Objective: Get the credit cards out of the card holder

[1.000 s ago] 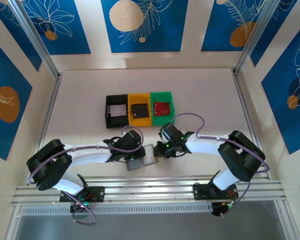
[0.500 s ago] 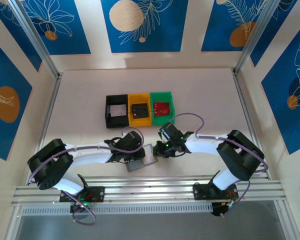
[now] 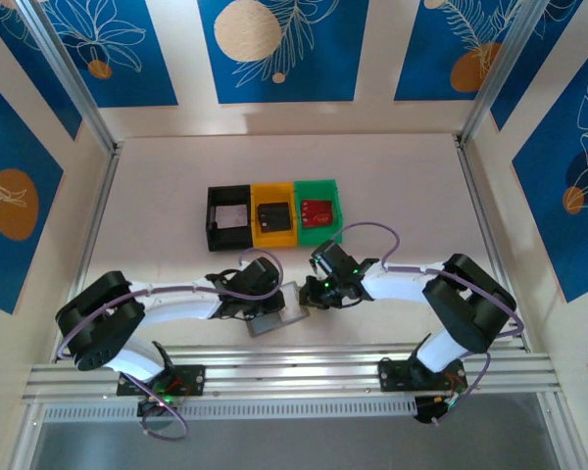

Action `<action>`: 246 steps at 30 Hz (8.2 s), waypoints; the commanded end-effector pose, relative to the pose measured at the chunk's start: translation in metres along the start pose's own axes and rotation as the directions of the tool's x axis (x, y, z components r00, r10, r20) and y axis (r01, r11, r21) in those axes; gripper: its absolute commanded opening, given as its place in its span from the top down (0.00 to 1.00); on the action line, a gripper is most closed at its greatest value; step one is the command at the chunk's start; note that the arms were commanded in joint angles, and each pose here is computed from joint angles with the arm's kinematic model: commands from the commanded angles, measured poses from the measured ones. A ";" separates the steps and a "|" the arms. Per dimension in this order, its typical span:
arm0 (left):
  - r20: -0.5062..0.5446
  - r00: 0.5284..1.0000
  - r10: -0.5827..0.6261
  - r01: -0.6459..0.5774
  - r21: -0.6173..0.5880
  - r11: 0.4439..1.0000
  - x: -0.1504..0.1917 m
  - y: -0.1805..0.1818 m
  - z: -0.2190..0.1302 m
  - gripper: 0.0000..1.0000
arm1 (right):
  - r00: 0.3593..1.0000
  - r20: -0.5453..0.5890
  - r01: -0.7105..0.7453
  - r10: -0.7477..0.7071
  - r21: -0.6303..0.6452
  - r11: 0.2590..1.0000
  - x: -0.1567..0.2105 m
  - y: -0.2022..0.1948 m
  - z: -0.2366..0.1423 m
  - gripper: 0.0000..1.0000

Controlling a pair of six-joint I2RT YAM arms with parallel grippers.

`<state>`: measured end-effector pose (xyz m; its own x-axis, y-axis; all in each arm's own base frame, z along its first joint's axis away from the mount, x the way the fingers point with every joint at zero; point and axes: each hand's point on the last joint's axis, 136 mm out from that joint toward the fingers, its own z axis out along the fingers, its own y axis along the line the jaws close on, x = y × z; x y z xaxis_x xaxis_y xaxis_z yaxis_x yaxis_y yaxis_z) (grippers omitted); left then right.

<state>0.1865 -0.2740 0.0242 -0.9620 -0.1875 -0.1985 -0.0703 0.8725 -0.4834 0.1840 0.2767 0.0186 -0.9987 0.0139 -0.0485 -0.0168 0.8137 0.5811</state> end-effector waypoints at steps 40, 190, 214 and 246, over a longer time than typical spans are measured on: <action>0.011 0.985 0.170 -0.170 -0.021 0.985 -0.025 -0.036 0.000 0.77 | 0.999 -0.023 -0.039 0.040 0.039 0.998 0.019 -0.016 0.002 0.88; -0.034 0.998 0.054 -0.027 0.550 0.835 -0.017 -0.083 -0.046 1.00 | 0.996 -0.078 -0.040 0.045 0.066 0.997 0.032 -0.022 0.031 0.91; -0.001 1.000 0.029 -0.025 0.471 0.882 -0.026 -0.048 -0.055 1.00 | 0.995 -0.084 -0.050 0.059 0.095 0.994 0.034 -0.033 0.033 0.91; 0.013 1.000 -0.003 -0.001 0.352 0.936 -0.029 -0.004 -0.047 1.00 | 0.994 -0.091 -0.050 0.060 0.100 0.994 0.035 -0.036 0.032 0.91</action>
<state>0.2036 -0.2551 0.0729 -0.9596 -0.2044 -0.1934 0.0130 0.6543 -0.7561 0.1803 0.3013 0.0137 -0.9987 0.0129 -0.0494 -0.0222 0.7613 0.6480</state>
